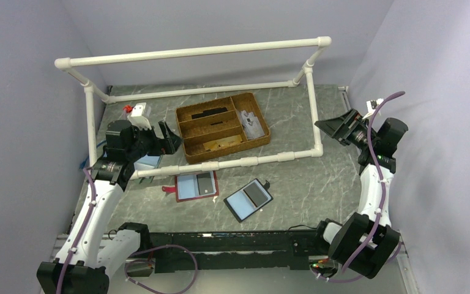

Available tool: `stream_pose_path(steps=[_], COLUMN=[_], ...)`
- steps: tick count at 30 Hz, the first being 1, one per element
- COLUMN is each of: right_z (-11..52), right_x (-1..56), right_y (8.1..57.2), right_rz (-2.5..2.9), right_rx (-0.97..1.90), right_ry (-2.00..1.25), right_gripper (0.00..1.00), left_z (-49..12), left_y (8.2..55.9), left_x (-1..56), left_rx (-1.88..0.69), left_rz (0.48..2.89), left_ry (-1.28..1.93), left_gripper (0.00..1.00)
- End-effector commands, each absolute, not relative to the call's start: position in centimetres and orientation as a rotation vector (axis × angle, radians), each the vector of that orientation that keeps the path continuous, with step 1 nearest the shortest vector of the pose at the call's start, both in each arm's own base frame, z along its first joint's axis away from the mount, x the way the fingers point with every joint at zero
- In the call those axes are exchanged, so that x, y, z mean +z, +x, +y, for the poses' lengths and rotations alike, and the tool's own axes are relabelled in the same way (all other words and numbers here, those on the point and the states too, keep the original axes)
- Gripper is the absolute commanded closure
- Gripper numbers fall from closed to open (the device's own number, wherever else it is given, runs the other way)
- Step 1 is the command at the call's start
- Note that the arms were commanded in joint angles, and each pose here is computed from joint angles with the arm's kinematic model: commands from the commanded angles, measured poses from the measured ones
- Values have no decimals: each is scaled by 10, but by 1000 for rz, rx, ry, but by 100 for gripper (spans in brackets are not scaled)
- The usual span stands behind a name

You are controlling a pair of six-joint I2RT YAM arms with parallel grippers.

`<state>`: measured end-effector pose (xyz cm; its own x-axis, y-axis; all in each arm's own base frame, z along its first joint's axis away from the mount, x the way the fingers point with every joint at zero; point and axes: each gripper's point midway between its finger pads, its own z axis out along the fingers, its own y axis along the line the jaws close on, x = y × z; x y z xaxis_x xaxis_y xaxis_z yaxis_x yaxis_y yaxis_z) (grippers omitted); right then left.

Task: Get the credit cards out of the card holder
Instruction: Reset both arms

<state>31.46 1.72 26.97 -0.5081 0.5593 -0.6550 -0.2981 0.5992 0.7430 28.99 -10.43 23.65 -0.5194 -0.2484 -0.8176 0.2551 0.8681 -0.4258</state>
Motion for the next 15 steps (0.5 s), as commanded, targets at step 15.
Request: stream_pose_path(steps=[15], right_z=[14], right_x=[286], right_y=[316], right_rz=[1762], right_rx=[921], right_ry=[-58], right_gripper=[0], left_z=[-106], left_y=[291], left_x=[245], left_rx=[-638], left_rz=[1977], left_ry=[54], left_gripper=[1])
